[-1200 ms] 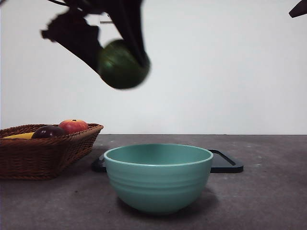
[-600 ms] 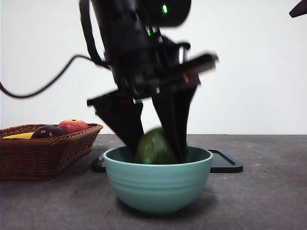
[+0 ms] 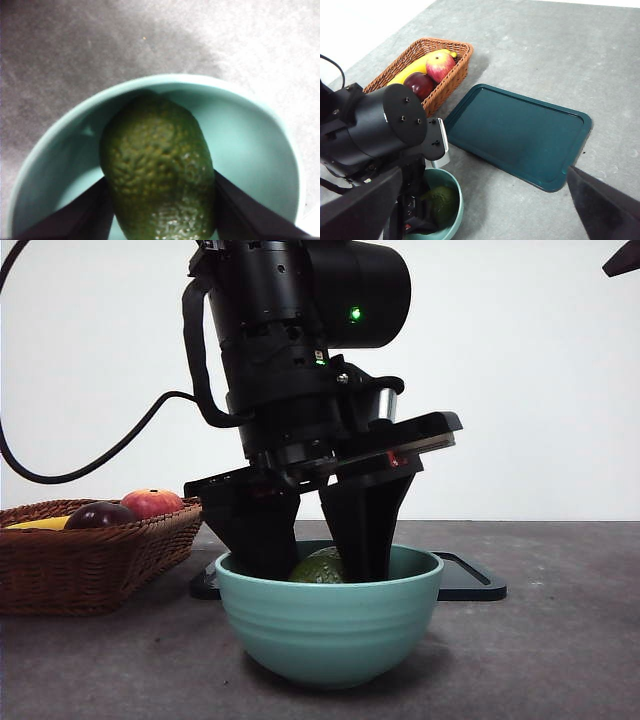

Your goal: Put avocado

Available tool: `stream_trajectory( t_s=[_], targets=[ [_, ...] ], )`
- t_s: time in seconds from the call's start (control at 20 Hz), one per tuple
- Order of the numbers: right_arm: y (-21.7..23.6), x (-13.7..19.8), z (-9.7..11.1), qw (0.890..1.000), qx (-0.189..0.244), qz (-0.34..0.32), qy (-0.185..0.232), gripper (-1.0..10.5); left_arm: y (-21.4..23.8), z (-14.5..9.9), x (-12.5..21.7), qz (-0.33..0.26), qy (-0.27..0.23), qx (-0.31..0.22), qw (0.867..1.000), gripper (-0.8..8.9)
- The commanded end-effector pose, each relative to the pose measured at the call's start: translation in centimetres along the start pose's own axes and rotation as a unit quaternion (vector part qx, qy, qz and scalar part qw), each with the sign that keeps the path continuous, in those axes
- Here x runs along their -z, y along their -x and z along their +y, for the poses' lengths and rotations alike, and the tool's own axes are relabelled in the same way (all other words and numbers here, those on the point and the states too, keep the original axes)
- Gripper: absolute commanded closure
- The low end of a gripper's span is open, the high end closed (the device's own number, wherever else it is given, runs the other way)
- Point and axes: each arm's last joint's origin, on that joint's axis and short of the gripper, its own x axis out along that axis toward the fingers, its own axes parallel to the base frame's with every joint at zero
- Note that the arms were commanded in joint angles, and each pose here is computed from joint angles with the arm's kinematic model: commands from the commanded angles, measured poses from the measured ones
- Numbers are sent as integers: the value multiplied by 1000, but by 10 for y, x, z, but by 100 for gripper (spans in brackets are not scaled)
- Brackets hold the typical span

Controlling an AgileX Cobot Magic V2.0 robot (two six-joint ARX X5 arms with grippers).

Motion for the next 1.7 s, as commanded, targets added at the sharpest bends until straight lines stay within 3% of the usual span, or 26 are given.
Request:
stream_trajectory(
  t_s=[0.05, 0.25, 0.45, 0.55, 0.75, 0.95, 1.05, 1.25, 1.45, 1.7],
  targets=[
    [2, -5, 2, 1000, -4, -11, 2, 388, -2, -5, -4, -1, -6, 0, 1000, 458],
    [2, -5, 2, 1000, -4, -11, 2, 388, 11, -7, -4, -22, -14, 7, 1000, 305],
    [2, -6, 2, 1000, -4, -11, 2, 388, 43, -10, 0, -64, -22, 20, 998, 301],
    [2, -6, 2, 1000, -4, -11, 2, 388, 67, -12, 6, -92, -25, 29, 995, 242],
    [2, -5, 2, 1000, -4, -11, 2, 388, 124, -11, 30, -148, -51, 43, 987, 242],
    [2, -5, 2, 1000, -4, -11, 2, 388, 189, 1, 76, -218, -103, 20, 970, 252],
    [2, -5, 2, 1000, -4, -11, 2, 388, 213, 10, 101, -248, -105, -14, 963, 252],
    [2, -5, 2, 1000, -4, -11, 0, 388, 250, 26, 150, -311, -99, -18, 945, 253],
    [2, -5, 2, 1000, -4, -11, 0, 388, 235, 41, 200, -388, -77, 5, 918, 253],
    [2, -5, 2, 1000, -4, -11, 0, 388, 205, 60, 260, -430, -64, 21, 900, 252]
  ],
)
